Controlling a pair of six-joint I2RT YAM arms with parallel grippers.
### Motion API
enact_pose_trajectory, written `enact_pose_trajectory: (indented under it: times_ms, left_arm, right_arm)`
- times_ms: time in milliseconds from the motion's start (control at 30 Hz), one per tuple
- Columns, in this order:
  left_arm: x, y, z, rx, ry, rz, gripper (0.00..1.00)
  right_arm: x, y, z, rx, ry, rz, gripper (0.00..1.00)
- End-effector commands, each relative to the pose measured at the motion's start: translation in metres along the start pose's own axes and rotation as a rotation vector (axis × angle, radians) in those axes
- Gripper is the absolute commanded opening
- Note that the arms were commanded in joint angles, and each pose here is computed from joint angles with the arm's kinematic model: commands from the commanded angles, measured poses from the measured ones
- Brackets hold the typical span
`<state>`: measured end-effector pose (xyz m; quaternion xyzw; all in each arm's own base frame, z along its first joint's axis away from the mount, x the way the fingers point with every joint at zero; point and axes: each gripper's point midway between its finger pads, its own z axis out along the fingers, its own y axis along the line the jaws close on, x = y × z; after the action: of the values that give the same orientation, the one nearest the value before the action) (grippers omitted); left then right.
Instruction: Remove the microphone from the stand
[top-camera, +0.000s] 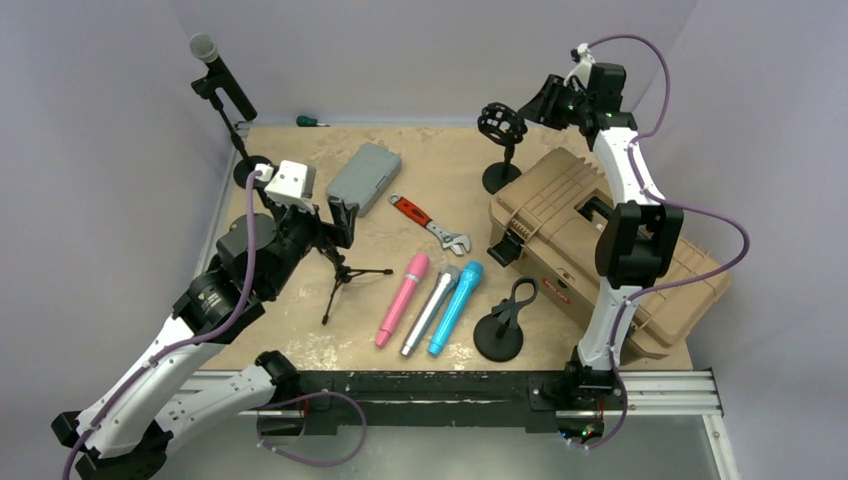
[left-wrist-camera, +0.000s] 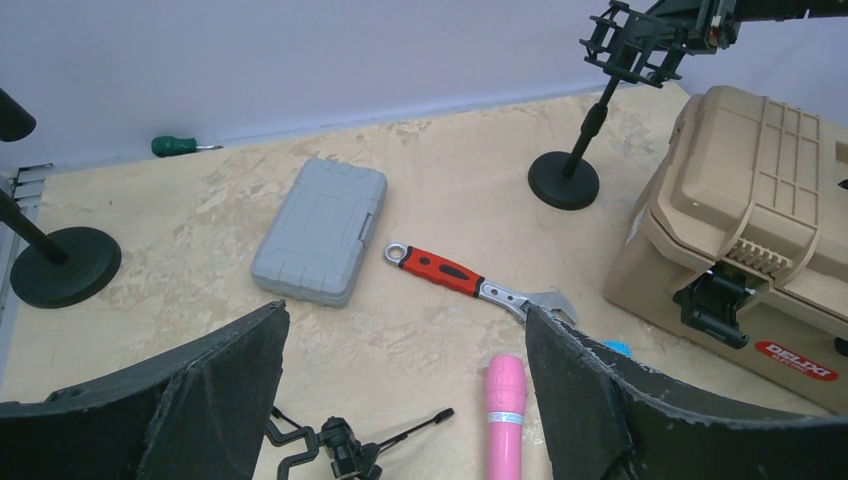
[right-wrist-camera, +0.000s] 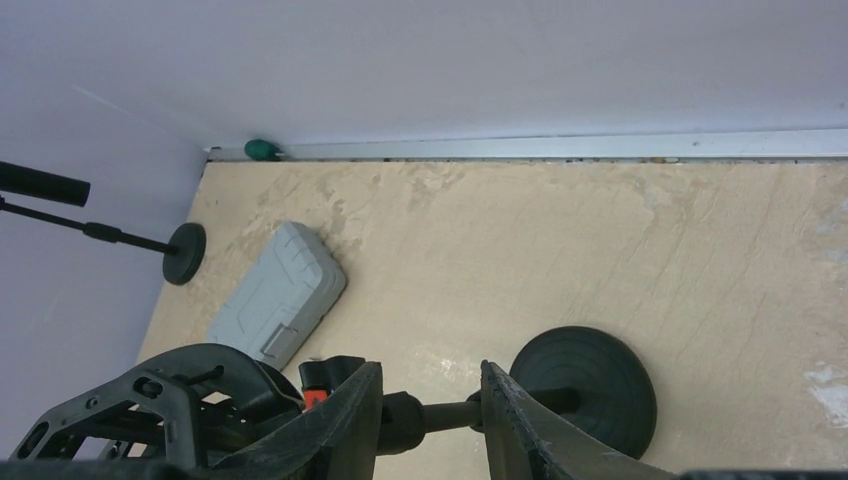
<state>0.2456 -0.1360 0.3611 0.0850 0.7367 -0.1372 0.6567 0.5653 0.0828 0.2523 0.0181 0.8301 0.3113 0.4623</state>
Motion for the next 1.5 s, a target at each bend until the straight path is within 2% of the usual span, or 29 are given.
enact_pose_trajectory:
  times_ms: [0, 367, 600, 700, 933, 1200, 1467]
  left_arm:
    - [-0.009, -0.003, 0.003, 0.008, -0.038, -0.028, 0.86]
    - [-0.008, -0.004, 0.004, 0.008, -0.032, -0.026, 0.86]
    - [-0.007, -0.005, 0.005, 0.014, -0.027, -0.025, 0.86]
    - [-0.007, -0.004, 0.005, 0.008, -0.027, -0.023, 0.86]
    - [-0.008, -0.006, 0.004, 0.017, -0.028, -0.027, 0.85]
    - [-0.008, -0.005, 0.004, 0.017, -0.028, -0.027, 0.86]
    - [-0.008, -0.005, 0.004, 0.015, -0.026, -0.028, 0.86]
  right_arm:
    - [-0.012, 0.008, 0.000, -0.041, -0.018, -0.052, 0.40]
    - [-0.013, -0.019, -0.001, 0.105, -0.029, -0.081, 0.40]
    - [-0.047, 0.021, -0.014, -0.066, -0.075, -0.070, 0.42]
    - [-0.052, 0.026, -0.021, -0.110, -0.085, -0.072, 0.47]
    - [-0.029, 0.016, -0.019, -0.112, -0.031, -0.088, 0.50]
    - [-0.005, 0.001, -0.005, -0.125, 0.031, -0.074, 0.49]
    - [0.007, -0.026, 0.001, -0.013, 0.048, -0.065, 0.48]
